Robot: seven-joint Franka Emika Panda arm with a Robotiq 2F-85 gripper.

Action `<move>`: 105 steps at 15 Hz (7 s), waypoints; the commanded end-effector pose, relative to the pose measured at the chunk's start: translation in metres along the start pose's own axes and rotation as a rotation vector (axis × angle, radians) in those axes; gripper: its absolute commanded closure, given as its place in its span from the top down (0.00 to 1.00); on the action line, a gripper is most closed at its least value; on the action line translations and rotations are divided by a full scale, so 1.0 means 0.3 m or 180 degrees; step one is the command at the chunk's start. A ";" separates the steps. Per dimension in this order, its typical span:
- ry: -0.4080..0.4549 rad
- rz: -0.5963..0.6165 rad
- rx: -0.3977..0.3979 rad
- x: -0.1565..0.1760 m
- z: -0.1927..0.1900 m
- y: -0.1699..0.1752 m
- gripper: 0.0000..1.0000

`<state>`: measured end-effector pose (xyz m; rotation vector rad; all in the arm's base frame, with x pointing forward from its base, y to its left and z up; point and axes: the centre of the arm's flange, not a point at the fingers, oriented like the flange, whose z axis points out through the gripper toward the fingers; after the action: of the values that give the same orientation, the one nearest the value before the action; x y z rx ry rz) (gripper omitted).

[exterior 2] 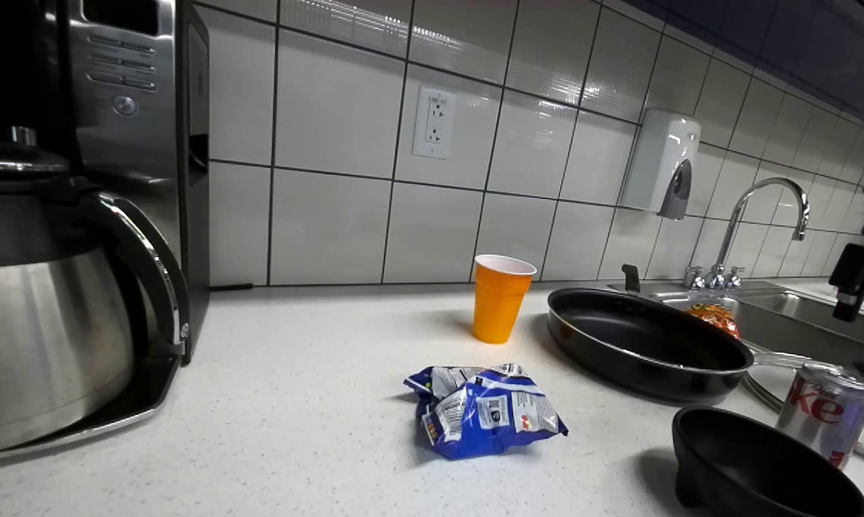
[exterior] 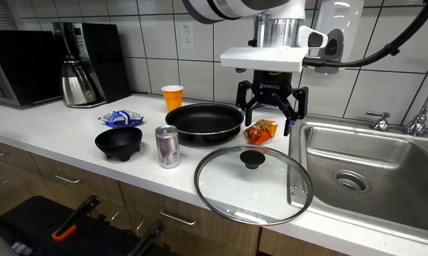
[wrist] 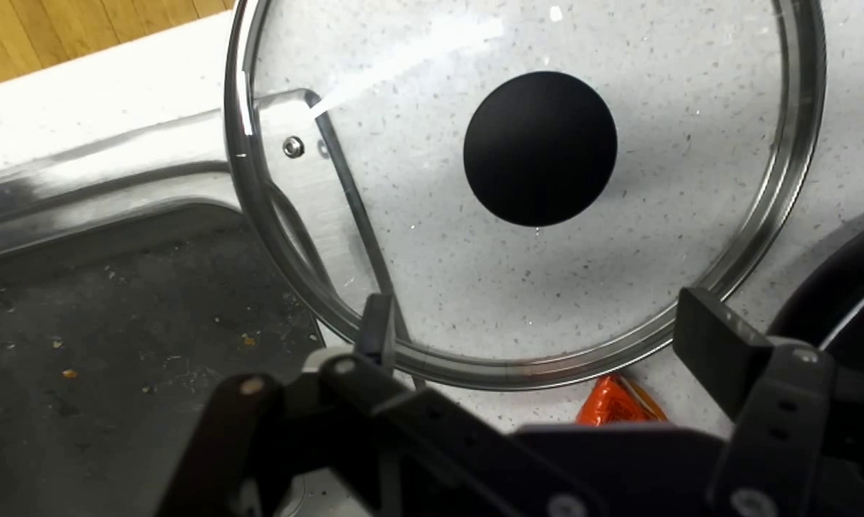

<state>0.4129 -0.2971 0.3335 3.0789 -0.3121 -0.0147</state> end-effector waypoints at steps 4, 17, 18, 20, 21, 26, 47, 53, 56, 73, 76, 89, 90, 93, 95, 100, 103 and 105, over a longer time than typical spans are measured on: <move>0.0037 -0.0474 -0.0245 0.070 -0.011 0.029 1.00; 0.0282 -0.1569 -0.0353 0.229 0.032 0.003 1.00; 0.0303 -0.1619 -0.0348 0.241 0.034 -0.004 1.00; 0.0356 -0.1706 -0.0344 0.271 0.048 -0.024 1.00; 0.0382 -0.1750 -0.0345 0.287 0.056 -0.031 1.00; 0.0463 -0.1920 -0.0242 0.365 0.100 -0.066 1.00; 0.0485 -0.2210 -0.0111 0.482 0.181 -0.144 0.74; 0.0475 -0.2220 -0.0116 0.482 0.186 -0.145 0.27; 0.0474 -0.2214 -0.0117 0.481 0.185 -0.143 0.05; 0.0647 -0.2192 -0.0226 0.431 -0.011 -0.157 0.00; 0.0728 -0.2231 -0.0235 0.427 -0.051 -0.178 0.00; 0.0943 -0.2616 -0.0132 0.370 -0.149 -0.378 0.00; 0.0944 -0.2670 -0.0108 0.369 -0.146 -0.400 0.00; 0.0967 -0.2803 -0.0015 0.367 -0.129 -0.461 0.00; 0.0960 -0.2843 0.0116 0.372 -0.101 -0.483 0.00; 0.0891 -0.2963 0.0350 0.376 -0.023 -0.495 0.00; 0.0779 -0.3017 0.0373 0.379 0.016 -0.492 0.00; 0.0720 -0.3045 0.0388 0.378 0.042 -0.492 0.00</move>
<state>0.5536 -0.1702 0.3177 2.9535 1.1233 0.3483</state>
